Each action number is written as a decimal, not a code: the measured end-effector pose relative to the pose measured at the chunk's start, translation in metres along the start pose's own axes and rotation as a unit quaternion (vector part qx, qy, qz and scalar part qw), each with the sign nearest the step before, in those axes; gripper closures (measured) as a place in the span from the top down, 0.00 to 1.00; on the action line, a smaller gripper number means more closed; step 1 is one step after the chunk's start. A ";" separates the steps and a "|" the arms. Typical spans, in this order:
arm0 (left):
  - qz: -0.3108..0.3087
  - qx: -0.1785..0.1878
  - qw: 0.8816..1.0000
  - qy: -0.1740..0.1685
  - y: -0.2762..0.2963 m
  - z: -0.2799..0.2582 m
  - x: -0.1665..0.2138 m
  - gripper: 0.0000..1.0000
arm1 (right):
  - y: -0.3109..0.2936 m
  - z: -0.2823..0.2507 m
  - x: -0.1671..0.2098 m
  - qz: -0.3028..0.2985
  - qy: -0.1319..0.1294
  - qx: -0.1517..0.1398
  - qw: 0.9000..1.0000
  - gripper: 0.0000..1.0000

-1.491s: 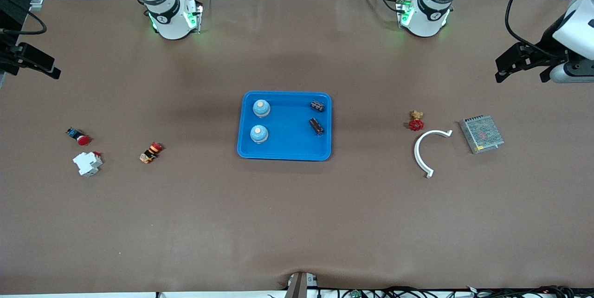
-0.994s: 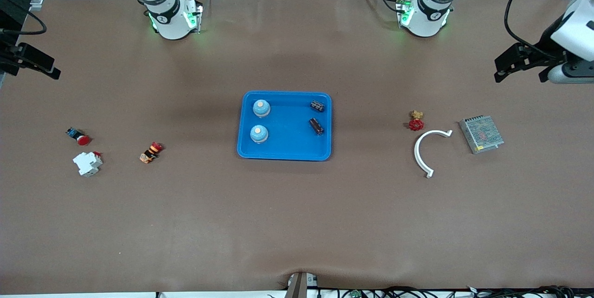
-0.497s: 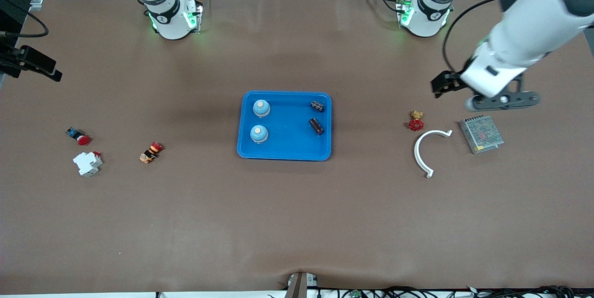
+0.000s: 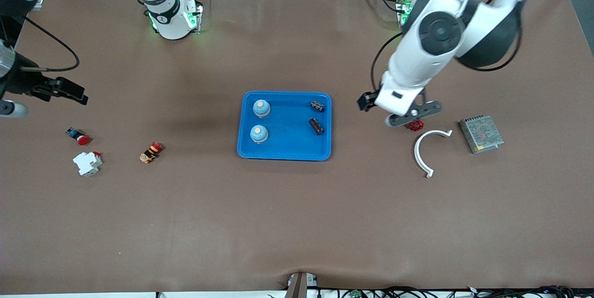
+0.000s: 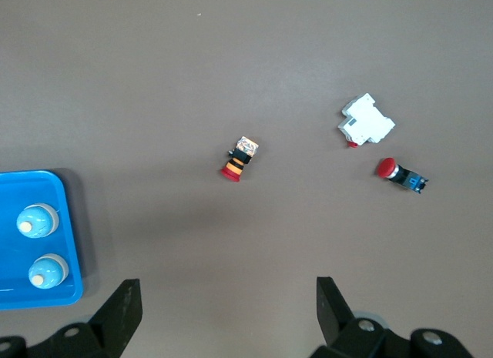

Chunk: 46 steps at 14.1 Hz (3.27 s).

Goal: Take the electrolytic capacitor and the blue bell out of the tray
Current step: 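Grasp a brown capacitor with the left gripper while the right gripper reaches the tray, then lift the capacitor with the left gripper while the right gripper grasps a bell, then carry the capacitor toward the white clip while the right gripper lifts the bell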

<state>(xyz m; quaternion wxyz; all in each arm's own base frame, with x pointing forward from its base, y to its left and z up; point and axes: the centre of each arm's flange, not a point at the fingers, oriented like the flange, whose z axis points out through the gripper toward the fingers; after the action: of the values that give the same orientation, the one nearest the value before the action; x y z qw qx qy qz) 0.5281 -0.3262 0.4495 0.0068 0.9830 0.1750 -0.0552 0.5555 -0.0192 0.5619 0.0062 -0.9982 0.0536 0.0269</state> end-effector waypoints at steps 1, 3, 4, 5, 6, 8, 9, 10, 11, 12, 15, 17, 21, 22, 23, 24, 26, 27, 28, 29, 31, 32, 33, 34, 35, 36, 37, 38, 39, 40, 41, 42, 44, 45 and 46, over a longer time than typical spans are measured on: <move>-0.016 -0.001 1.000 0.001 0.014 0.017 -0.004 1.00 | -0.006 0.008 0.000 -0.001 -0.001 0.000 1.000 1.00; -0.052 -0.004 0.999 0.008 0.041 0.054 -0.012 1.00 | -0.032 0.019 -0.002 0.013 -0.001 -0.001 1.000 1.00; -0.070 -0.008 0.997 0.008 0.053 0.074 -0.015 1.00 | -0.053 0.026 -0.005 0.023 -0.002 -0.002 1.000 1.00; -0.083 -0.011 0.996 0.005 0.062 0.093 -0.017 1.00 | -0.075 0.033 -0.009 0.033 -0.003 -0.003 0.999 1.00; -0.094 -0.016 0.995 0.000 0.069 0.111 -0.017 1.00 | -0.098 0.041 -0.014 0.043 -0.003 -0.004 0.999 1.00; -0.129 -0.033 0.991 -0.005 0.085 0.144 -0.021 0.96 | -0.142 0.059 -0.026 0.066 0.003 -0.004 0.998 1.00; -0.142 -0.034 0.989 -0.001 0.093 0.161 -0.027 0.89 | -0.161 0.066 -0.032 0.077 0.007 -0.003 0.997 1.00; -0.151 -0.027 0.988 0.005 0.100 0.178 -0.036 0.89 | -0.177 0.071 -0.037 0.087 0.011 0.000 0.996 1.00; -0.156 -0.017 0.988 0.011 0.105 0.193 -0.045 0.85 | -0.190 0.075 -0.041 0.097 0.011 0.007 0.995 1.00; -0.160 -0.008 0.987 0.013 0.109 0.208 -0.053 0.85 | -0.200 0.080 -0.043 0.106 0.009 0.019 0.994 1.00; -0.159 0.009 0.987 0.006 0.115 0.237 -0.066 0.72 | -0.208 0.110 -0.042 0.122 0.010 0.051 0.991 1.00; -0.156 0.013 0.988 0.001 0.116 0.248 -0.071 0.67 | -0.219 0.137 -0.046 0.131 0.017 0.056 0.990 1.00; -0.155 0.008 0.988 -0.005 0.119 0.264 -0.073 0.56 | -0.262 0.182 -0.061 0.141 0.013 0.056 0.988 1.00; -0.155 0.009 0.988 -0.006 0.119 0.268 -0.073 0.56 | -0.268 0.192 -0.062 0.139 0.010 0.053 0.989 1.00; -0.155 0.009 0.988 -0.007 0.119 0.272 -0.072 0.49 | -0.272 0.203 -0.062 0.137 0.006 0.050 0.989 1.00; -0.154 0.007 0.988 -0.006 0.119 0.275 -0.072 0.49 | -0.276 0.213 -0.061 0.135 0.003 0.048 0.990 1.00; -0.153 0.003 0.988 -0.005 0.120 0.276 -0.071 0.32 | -0.284 0.236 -0.059 0.132 0.004 0.048 0.990 1.00; -0.153 0.001 0.988 -0.004 0.122 0.274 -0.070 0.30 | -0.288 0.248 -0.057 0.132 0.004 0.049 0.990 1.00; -0.153 -0.003 0.988 -0.002 0.124 0.270 -0.068 0.30 | -0.294 0.261 -0.056 0.133 0.003 0.048 0.990 1.00; -0.154 -0.008 0.988 0.001 0.126 0.265 -0.065 0.30 | -0.301 0.273 -0.055 0.135 0.000 0.047 0.990 1.00; -0.158 -0.022 0.987 0.010 0.129 0.247 -0.056 0.30 | -0.316 0.291 -0.051 0.135 -0.004 0.045 0.990 1.00; -0.162 -0.031 0.986 0.018 0.129 0.232 -0.048 0.30 | -0.321 0.298 -0.048 0.134 -0.005 0.044 0.990 1.00; -0.170 -0.041 0.984 0.028 0.126 0.211 -0.037 0.30 | -0.325 0.304 -0.045 0.134 -0.006 0.044 0.990 1.00; -0.179 -0.046 0.982 0.037 0.119 0.187 -0.025 0.30 | -0.329 0.310 -0.044 0.136 -0.005 0.045 0.990 1.00; -0.187 -0.042 0.980 0.046 0.108 0.164 -0.013 0.30 | -0.334 0.316 -0.044 0.138 -0.004 0.046 0.989 1.00; -0.192 -0.034 0.979 0.053 0.096 0.143 0.000 0.30 | -0.339 0.322 -0.045 0.139 -0.002 0.048 0.989 1.00; -0.191 -0.023 0.980 0.059 0.080 0.126 0.013 0.30 | -0.343 0.328 -0.047 0.139 -0.002 0.048 0.989 1.00; -0.185 -0.007 0.981 0.061 0.063 0.113 0.027 0.30 | -0.345 0.333 -0.049 0.138 -0.003 0.046 0.989 1.00; -0.177 0.011 0.982 0.059 0.044 0.105 0.041 0.30 | -0.347 0.337 -0.051 0.137 -0.005 0.045 0.990 1.00; -0.170 0.027 0.984 0.055 0.024 0.101 0.057 0.30 | -0.348 0.341 -0.052 0.136 -0.007 0.043 0.990 1.00; -0.164 0.039 0.984 0.049 0.005 0.100 0.073 0.30 | -0.350 0.344 -0.054 0.136 -0.008 0.041 0.990 1.00; -0.160 0.046 0.985 0.043 -0.015 0.102 0.090 0.30 | -0.352 0.348 -0.056 0.136 -0.010 0.040 0.990 1.00; -0.154 0.056 0.986 0.031 -0.052 0.110 0.118 0.30 | -0.358 0.359 -0.061 0.139 -0.011 0.038 0.990 1.00; -0.152 0.060 0.986 0.025 -0.069 0.114 0.129 0.30 | -0.362 0.365 -0.064 0.141 -0.011 0.038 0.989 1.00; -0.150 0.063 0.987 0.021 -0.082 0.117 0.137 0.30 | -0.365 0.371 -0.068 0.142 -0.011 0.037 0.989 1.00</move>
<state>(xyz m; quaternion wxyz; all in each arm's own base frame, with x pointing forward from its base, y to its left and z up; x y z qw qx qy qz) 0.6156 -0.2055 0.3185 -0.0667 0.9451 0.3166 -0.0461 0.5079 0.3569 0.1991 0.0401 -0.9792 0.1956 0.0368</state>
